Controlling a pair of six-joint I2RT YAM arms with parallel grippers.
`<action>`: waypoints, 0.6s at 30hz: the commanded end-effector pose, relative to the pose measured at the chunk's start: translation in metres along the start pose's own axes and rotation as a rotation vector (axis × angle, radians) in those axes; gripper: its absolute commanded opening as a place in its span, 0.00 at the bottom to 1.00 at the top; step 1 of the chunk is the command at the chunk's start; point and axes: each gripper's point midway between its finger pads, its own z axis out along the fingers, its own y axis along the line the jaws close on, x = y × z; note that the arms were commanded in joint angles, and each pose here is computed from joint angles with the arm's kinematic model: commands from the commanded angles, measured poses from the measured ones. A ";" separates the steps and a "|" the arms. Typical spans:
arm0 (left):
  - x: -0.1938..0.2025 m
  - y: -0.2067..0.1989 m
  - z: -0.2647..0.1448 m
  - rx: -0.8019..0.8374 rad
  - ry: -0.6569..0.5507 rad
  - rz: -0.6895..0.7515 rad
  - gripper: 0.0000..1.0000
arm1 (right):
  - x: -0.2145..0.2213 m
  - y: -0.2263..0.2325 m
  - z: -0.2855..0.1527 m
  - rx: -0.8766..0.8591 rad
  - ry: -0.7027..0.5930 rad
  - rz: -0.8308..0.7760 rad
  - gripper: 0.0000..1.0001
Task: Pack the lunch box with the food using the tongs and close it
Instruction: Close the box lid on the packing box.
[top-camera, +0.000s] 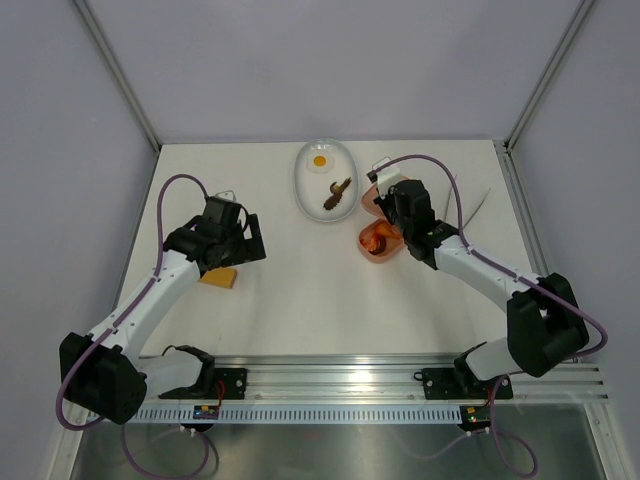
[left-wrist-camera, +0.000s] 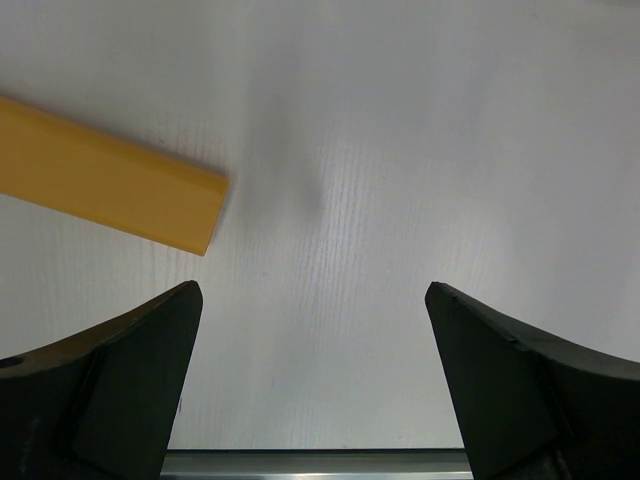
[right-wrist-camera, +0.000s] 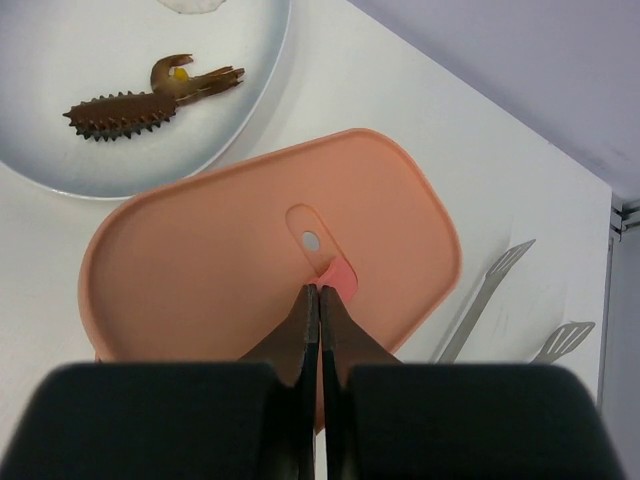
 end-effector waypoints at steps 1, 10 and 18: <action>-0.005 0.003 -0.005 -0.010 -0.034 0.010 0.99 | -0.017 -0.008 0.006 0.058 -0.072 0.026 0.00; -0.003 0.002 -0.003 -0.006 -0.025 0.010 0.99 | 0.005 -0.001 0.005 0.077 -0.039 0.128 0.00; -0.002 0.003 -0.001 -0.008 -0.021 0.008 0.99 | 0.022 0.003 0.007 0.089 -0.020 0.146 0.00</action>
